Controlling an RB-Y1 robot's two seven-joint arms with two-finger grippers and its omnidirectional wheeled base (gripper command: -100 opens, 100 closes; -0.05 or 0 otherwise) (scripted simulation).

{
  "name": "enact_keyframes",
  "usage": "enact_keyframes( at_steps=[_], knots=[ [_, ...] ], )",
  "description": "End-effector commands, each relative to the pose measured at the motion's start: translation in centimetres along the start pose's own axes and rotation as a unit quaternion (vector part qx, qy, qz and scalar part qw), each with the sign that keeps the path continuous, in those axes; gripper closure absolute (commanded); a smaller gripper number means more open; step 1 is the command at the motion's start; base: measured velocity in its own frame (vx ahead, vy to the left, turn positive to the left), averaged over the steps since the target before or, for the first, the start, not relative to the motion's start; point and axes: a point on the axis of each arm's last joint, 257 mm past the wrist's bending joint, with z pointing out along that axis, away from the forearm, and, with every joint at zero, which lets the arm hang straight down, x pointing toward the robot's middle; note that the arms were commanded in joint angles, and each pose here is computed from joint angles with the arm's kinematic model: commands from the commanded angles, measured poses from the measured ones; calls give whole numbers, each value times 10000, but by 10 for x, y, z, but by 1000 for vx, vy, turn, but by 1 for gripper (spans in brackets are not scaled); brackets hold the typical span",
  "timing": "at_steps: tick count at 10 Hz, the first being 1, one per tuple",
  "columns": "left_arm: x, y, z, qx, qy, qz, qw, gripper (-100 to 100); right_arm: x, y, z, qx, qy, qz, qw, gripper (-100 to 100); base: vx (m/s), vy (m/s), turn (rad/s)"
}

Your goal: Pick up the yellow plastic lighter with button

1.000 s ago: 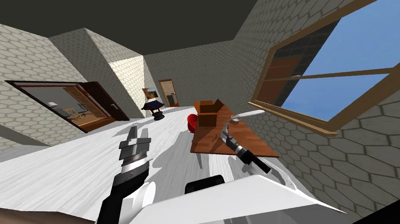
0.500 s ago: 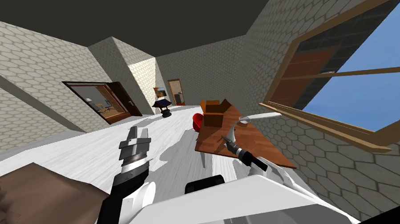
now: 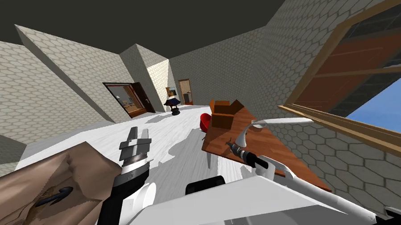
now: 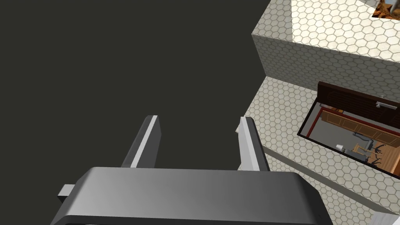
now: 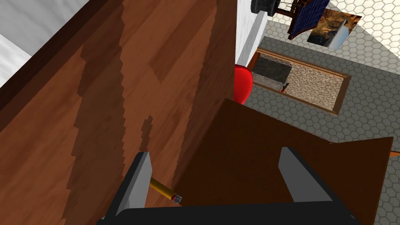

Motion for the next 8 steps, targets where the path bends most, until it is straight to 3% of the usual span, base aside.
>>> enact_keyframes(
  at_steps=[1, 4, 5, 6, 7, 8],
  knots=[
    [0, 0, 0, 0, 0, 0, 10000, 0, -9, -21, 0, 278, -3, -159, 9995, -100, 13, 36, 61],
    [0, 0, 0, 0, 0, 1, 10000, 0, -38, -66, -10, 956, -43, -651, 9933, -100, 10, 34, 162],
    [0, 0, 0, 0, 0, 0, 10000, 0, -41, -71, -11, 1005, -68, -653, 9928, -100, 8, 31, 94],
    [0, 0, 0, 0, 0, 1, 10000, 0, -55, -87, -17, 1282, -85, -902, 9876, -100, 8, 36, 156],
    [0, 0, 0, 0, 0, 0, 10000, 0, -58, -92, -19, 1335, -114, -905, 9868, -100, 10, 27, 90],
    [0, 0, 0, 0, 0, 1, 10000, 0, -77, -110, -27, 1649, -170, -1155, 9794, -100, 14, 43, 179]
  ],
)
